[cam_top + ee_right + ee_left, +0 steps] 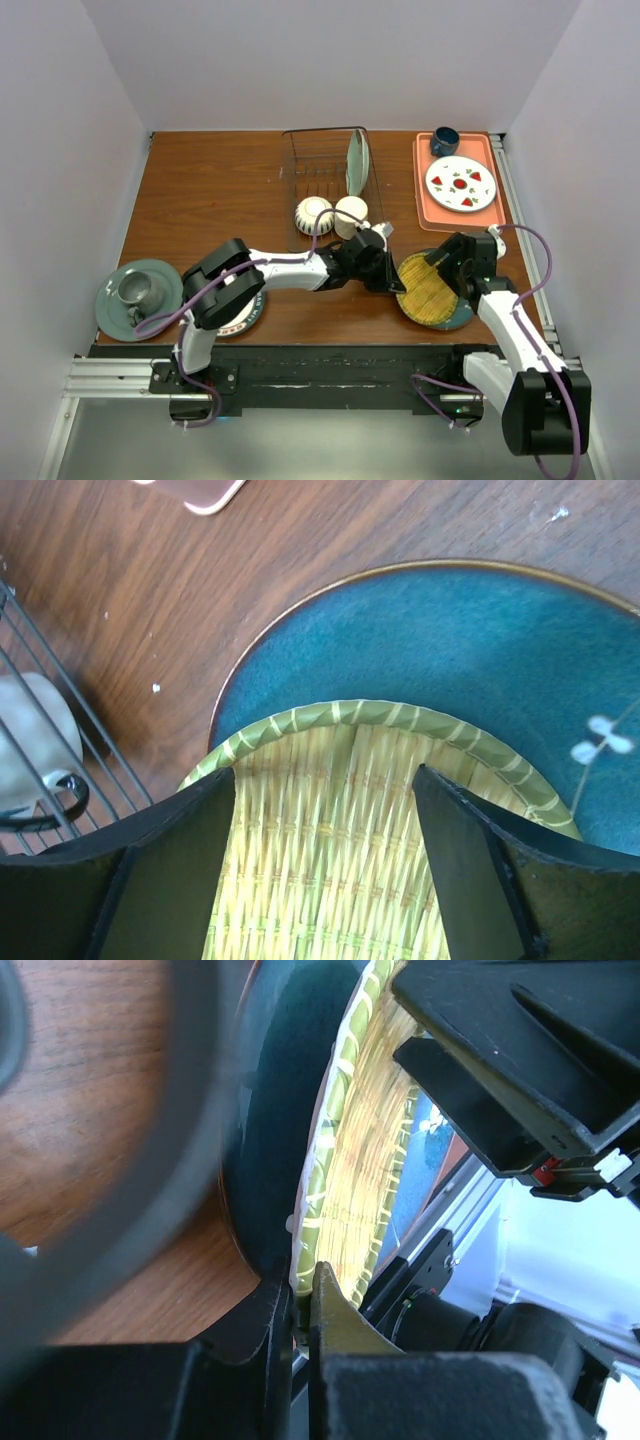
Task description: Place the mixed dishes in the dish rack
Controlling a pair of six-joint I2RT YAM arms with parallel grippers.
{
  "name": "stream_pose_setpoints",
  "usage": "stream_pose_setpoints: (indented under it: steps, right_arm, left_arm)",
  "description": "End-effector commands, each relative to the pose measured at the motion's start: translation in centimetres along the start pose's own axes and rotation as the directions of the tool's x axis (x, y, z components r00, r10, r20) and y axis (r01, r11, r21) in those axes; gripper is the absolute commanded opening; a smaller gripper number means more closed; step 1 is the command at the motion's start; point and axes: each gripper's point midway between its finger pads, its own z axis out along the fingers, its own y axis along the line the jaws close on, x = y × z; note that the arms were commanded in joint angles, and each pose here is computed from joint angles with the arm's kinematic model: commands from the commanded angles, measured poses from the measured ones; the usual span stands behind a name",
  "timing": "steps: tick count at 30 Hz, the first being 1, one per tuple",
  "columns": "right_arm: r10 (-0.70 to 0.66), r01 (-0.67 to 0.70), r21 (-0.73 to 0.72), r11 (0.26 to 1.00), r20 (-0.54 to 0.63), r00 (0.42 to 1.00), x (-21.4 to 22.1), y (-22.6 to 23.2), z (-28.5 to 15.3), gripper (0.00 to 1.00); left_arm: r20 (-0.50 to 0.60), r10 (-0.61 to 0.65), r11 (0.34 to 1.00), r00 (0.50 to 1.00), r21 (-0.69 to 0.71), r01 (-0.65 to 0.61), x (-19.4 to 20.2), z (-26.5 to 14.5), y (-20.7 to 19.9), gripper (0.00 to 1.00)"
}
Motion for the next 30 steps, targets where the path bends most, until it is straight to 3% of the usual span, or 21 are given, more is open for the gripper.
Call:
stream_pose_setpoints:
  steps: [1,2,3,5,22,26,30]
  right_arm:
    - [-0.039,0.044,0.049,0.998,-0.084,0.996,1.3,-0.9,-1.8,0.82]
    - [-0.046,0.050,0.055,0.997,-0.078,0.996,1.0,-0.8,-2.2,0.85]
    - [-0.054,0.056,0.042,0.998,-0.065,0.996,0.5,-0.5,-2.6,0.95]
    - [-0.079,0.078,-0.006,0.997,-0.019,0.997,-0.7,0.7,-3.8,0.99]
    - [-0.127,0.157,-0.137,0.978,0.208,0.970,-6.8,5.3,-11.9,0.98]
    - [-0.147,0.197,-0.231,0.953,0.217,0.965,-6.7,7.0,-12.3,0.98]
    - [-0.167,0.236,-0.358,0.904,0.213,0.963,-6.0,9.2,-12.4,0.90]
  left_arm:
    - [0.059,0.215,0.967,0.975,0.129,-0.221,-0.7,-2.9,-6.6,0.00]
    - [0.077,0.230,0.962,0.970,0.132,-0.239,-1.1,-3.2,-7.1,0.00]
    - [0.097,0.242,0.960,0.966,0.119,-0.252,-1.6,-3.5,-7.3,0.00]
    - [0.149,0.277,0.947,0.949,0.121,-0.296,-3.1,-4.8,-8.8,0.00]
    - [0.333,0.197,0.923,0.922,0.255,-0.289,-12.6,-13.1,-11.8,0.00]
    - [0.346,0.151,0.909,0.926,0.320,-0.268,-13.5,-15.1,-12.0,0.00]
    - [0.359,0.109,0.882,0.927,0.395,-0.257,-13.6,-16.9,-13.1,0.00]
